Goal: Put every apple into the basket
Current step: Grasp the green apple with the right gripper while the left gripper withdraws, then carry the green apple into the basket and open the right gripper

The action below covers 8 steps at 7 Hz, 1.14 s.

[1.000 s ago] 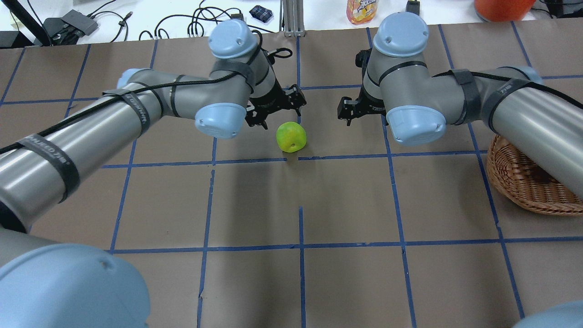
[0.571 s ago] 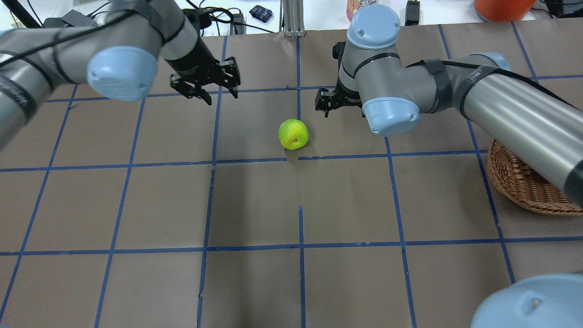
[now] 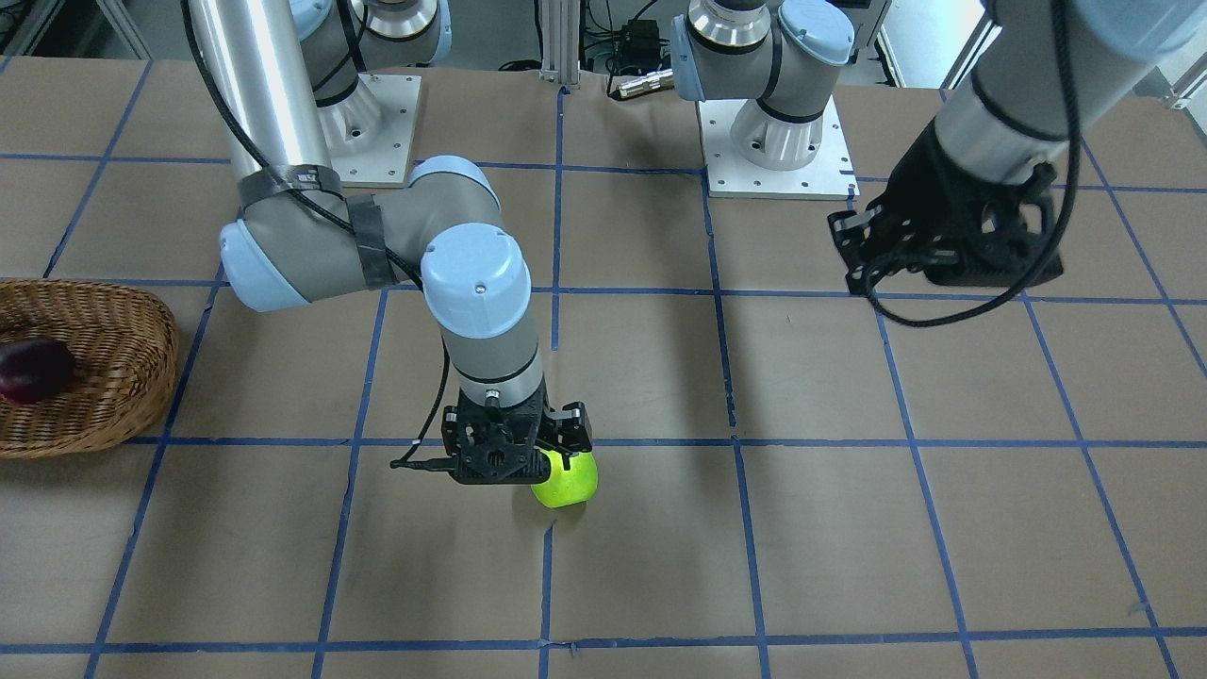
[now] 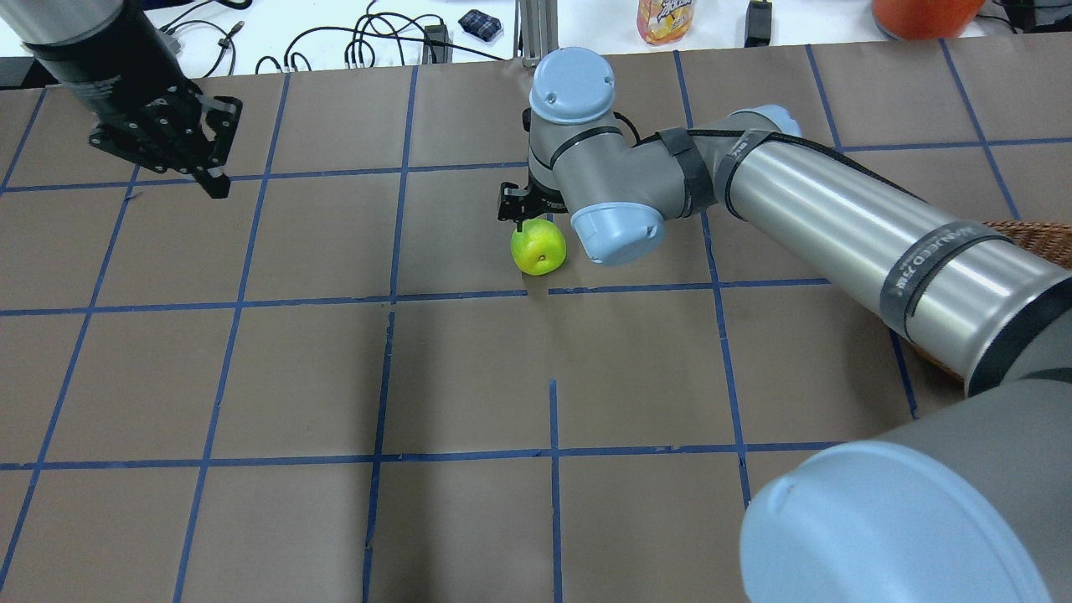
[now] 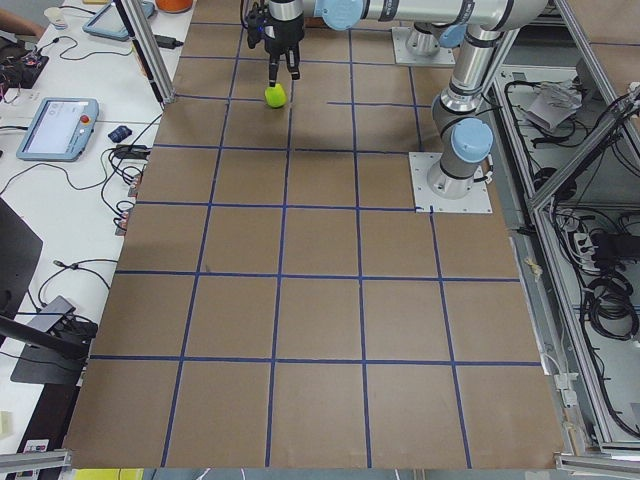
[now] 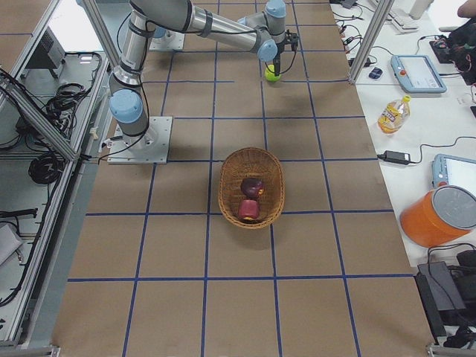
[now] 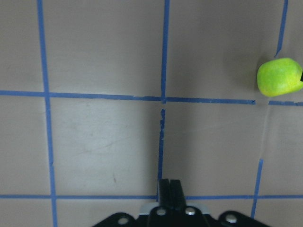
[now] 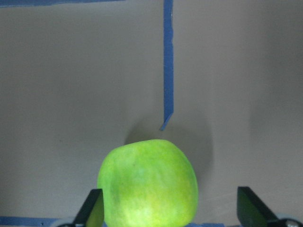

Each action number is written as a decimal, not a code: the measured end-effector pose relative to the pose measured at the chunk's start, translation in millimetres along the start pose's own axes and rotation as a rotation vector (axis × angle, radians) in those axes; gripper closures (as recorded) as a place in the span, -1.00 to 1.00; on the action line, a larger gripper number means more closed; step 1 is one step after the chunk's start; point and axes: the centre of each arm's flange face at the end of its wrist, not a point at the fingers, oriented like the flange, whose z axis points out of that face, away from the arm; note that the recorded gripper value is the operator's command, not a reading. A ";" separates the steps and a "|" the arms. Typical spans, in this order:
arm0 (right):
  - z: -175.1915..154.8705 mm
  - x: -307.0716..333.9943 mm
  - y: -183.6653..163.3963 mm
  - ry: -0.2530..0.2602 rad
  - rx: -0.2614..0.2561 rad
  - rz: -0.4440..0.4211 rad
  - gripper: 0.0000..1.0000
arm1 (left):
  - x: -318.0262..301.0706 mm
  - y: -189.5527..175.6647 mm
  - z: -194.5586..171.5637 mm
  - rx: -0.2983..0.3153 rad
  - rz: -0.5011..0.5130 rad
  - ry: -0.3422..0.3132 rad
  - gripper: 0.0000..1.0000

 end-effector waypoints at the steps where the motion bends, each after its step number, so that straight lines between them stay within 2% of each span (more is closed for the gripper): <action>1: 11.9 -4.9 3.4 0.002 -0.009 -0.007 -0.93 | 0.0 6.7 -6.3 -0.007 -0.015 -0.011 1.00; 2: 22.1 -7.2 5.3 0.004 -0.014 -0.017 -0.91 | 5.4 3.7 -5.8 -0.008 -0.035 0.000 1.00; 4: 44.1 -11.9 4.8 -0.004 0.002 -0.066 -0.35 | 23.8 -2.8 -3.6 0.001 -0.027 0.025 1.00; 5: 48.7 -14.8 5.9 -0.007 0.007 -0.087 -0.13 | 31.2 -4.2 -1.3 0.003 -0.013 0.023 1.00; 6: 47.2 -14.6 5.0 -0.007 0.010 -0.098 -0.13 | 40.9 -4.2 2.1 0.006 0.001 0.020 1.00; 7: 31.6 -7.6 -0.6 -0.016 0.004 -0.096 -0.13 | 52.6 -4.7 5.9 0.011 0.006 0.016 1.00; 8: 1.9 17.2 -10.9 -0.039 -0.019 -0.082 -0.13 | 60.3 -6.2 8.1 0.018 0.003 0.015 1.00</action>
